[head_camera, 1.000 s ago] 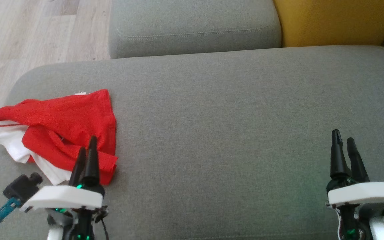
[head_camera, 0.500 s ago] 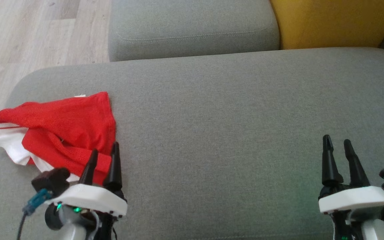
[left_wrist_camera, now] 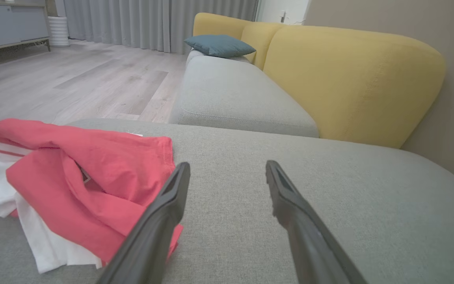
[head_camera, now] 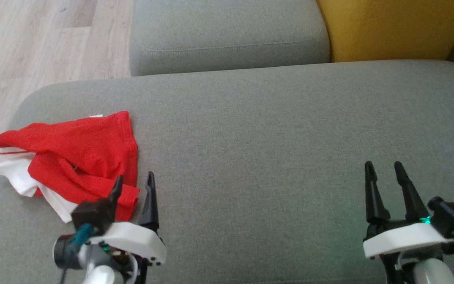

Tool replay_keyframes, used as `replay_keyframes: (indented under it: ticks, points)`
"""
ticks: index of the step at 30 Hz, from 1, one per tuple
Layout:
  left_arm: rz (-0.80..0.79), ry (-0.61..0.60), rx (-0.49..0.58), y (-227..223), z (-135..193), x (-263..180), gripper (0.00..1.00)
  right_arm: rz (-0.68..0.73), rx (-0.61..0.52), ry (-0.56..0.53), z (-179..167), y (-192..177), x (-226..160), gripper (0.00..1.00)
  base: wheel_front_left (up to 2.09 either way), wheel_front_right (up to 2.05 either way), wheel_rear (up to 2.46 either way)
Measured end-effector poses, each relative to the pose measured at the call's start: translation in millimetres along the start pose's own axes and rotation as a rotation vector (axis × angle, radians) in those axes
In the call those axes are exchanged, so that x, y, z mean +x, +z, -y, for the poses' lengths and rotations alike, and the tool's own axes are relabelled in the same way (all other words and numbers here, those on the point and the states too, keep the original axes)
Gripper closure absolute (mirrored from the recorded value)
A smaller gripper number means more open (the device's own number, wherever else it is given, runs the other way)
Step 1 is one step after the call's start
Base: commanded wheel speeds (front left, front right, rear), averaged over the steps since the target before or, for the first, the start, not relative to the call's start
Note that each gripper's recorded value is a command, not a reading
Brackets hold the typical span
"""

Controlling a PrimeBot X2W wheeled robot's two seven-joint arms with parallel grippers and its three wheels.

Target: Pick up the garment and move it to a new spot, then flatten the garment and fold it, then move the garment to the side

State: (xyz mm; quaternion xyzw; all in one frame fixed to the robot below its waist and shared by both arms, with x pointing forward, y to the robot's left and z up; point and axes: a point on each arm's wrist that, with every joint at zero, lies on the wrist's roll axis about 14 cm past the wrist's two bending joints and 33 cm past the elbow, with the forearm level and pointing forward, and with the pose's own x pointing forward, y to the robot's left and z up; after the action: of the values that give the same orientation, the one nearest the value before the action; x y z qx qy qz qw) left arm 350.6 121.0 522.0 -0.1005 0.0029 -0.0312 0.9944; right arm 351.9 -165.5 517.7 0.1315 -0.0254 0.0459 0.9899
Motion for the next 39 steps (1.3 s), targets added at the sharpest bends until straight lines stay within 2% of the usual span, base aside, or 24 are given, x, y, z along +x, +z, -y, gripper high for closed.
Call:
replay_keyframes:
  ticks: [13,22,27,30,36,39]
  points:
    - [0.063,-0.031,0.213,0.5,13.2,-13.0,0.00,-0.004,-0.187,0.054,-12.6,-5.2,-7.4,0.00,0.00,0.00,0.00]
    - [0.130,-0.085,0.306,7.3,28.6,-16.8,0.00,0.020,-0.279,0.075,-16.3,-1.6,-7.7,0.00,0.00,0.00,0.00]
    - [0.146,-0.104,0.293,9.8,33.9,-18.4,0.00,0.050,-0.299,0.098,-24.3,4.9,-7.5,0.00,0.00,0.00,0.00]
    - [0.153,-0.101,0.235,14.6,34.1,-17.2,0.00,0.067,-0.272,0.103,-26.9,8.0,-7.8,0.00,0.00,0.00,0.00]
    - [0.162,-0.092,0.154,18.7,28.0,-18.7,0.00,0.077,-0.186,0.091,-25.3,7.1,-11.1,0.00,0.00,0.00,0.00]
    - [0.151,-0.085,0.060,16.4,24.5,-21.2,0.00,0.043,-0.119,0.068,-19.2,-5.6,-17.2,0.00,0.00,0.00,0.00]
